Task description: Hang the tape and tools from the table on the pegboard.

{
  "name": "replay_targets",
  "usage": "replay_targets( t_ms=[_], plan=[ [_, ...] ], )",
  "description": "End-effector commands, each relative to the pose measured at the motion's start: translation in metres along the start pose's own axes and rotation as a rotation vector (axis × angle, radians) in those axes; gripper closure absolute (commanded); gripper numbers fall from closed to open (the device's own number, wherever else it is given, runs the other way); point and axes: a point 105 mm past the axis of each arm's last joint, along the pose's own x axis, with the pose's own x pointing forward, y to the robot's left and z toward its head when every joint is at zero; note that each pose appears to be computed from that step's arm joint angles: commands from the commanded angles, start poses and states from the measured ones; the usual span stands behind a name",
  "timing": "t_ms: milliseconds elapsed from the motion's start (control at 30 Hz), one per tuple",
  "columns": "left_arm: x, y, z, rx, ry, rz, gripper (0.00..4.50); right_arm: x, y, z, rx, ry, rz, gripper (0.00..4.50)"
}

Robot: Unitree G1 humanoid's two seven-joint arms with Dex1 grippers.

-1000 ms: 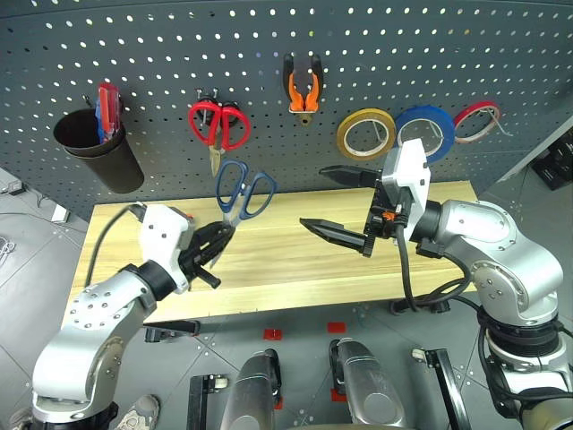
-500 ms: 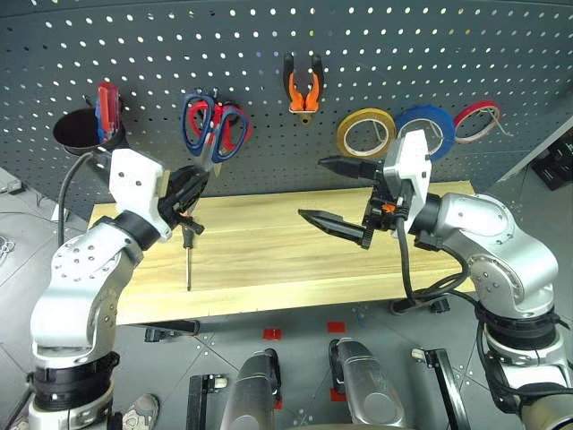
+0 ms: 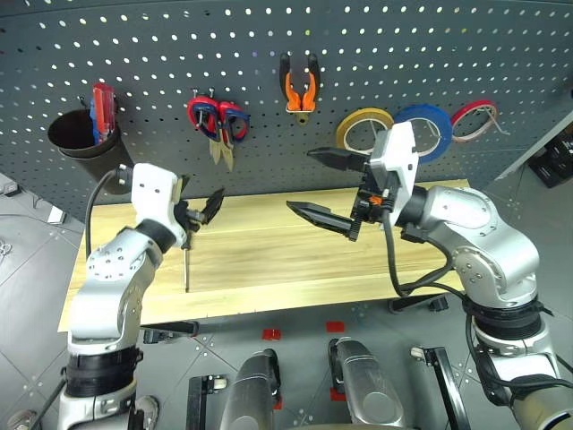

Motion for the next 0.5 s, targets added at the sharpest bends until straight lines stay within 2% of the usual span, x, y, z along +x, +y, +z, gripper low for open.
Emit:
replay_targets(
  t_ms=[33, 100, 200, 333, 500],
  plan=[
    [-0.022, 0.040, -0.027, -0.093, 0.106, 0.136, 0.41, 0.016, 0.017, -0.029, 0.083, 0.169, -0.007, 0.00],
    [-0.026, 0.061, -0.038, -0.132, 0.153, 0.218, 0.41, 0.024, 0.026, -0.035, 0.144, 0.210, 0.003, 0.00],
    [-0.020, 0.076, -0.051, -0.159, 0.215, 0.260, 0.41, 0.037, 0.032, -0.033, 0.173, 0.227, 0.002, 0.00],
    [-0.004, 0.080, -0.057, -0.188, 0.244, 0.262, 0.41, 0.046, 0.036, -0.026, 0.158, 0.229, 0.022, 0.00],
    [0.027, 0.078, -0.070, -0.322, 0.271, 0.246, 0.41, 0.053, 0.040, -0.015, 0.112, 0.219, 0.072, 0.00]
  ],
)
